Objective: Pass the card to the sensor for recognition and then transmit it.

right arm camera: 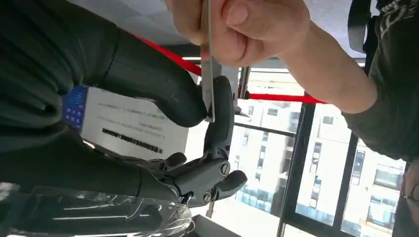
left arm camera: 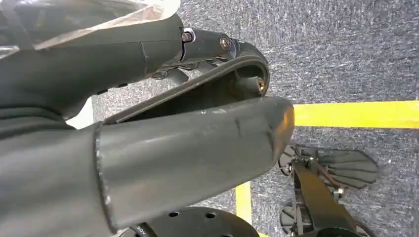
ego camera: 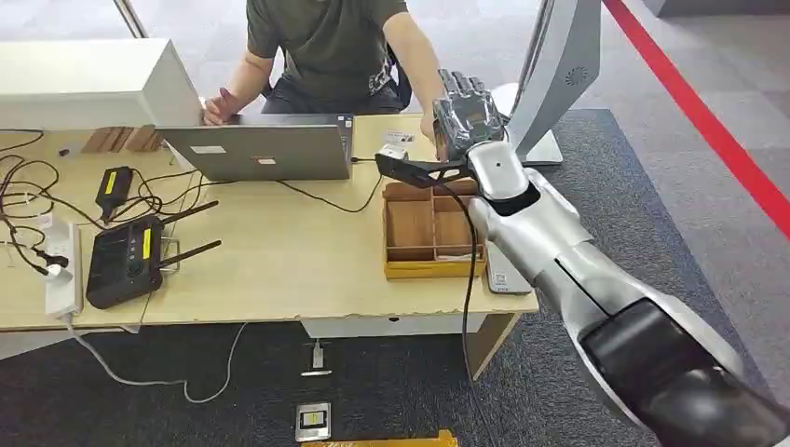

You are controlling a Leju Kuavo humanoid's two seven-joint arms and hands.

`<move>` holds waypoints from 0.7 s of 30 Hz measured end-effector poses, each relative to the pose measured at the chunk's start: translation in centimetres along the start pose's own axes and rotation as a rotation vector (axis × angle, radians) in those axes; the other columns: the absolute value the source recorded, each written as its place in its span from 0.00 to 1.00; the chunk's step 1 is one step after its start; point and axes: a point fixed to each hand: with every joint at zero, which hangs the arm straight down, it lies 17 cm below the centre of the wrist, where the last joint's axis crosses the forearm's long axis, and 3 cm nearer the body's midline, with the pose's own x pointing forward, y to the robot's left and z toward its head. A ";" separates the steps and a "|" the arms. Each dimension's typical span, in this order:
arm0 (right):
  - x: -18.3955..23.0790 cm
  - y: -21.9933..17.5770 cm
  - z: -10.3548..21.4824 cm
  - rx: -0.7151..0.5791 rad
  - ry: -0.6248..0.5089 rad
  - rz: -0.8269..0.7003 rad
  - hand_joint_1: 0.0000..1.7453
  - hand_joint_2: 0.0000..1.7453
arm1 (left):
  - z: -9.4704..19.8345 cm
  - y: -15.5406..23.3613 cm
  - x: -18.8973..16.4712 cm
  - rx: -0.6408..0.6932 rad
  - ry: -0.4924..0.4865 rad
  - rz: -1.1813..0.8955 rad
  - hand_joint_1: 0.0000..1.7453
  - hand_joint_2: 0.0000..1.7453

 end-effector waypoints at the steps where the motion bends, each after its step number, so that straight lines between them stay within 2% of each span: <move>1: 0.0 0.1 0.0 0.000 0.000 0.000 0.00 0.00 | 0.0 0.0 0.0 0.000 0.000 0.000 0.00 0.00; 15: 1.8 -0.1 -0.4 -0.006 -0.064 0.018 0.00 0.00 | -0.1 0.6 -0.2 0.034 0.014 0.043 0.00 0.00; 18: 1.3 0.0 -0.5 -0.009 -0.045 0.009 0.00 0.00 | -0.1 0.6 -0.4 0.034 0.022 0.049 0.00 0.00; 21: -0.8 0.3 -0.6 -0.013 -0.001 -0.006 0.00 0.00 | -0.1 0.6 -0.6 0.031 0.030 0.049 0.00 0.00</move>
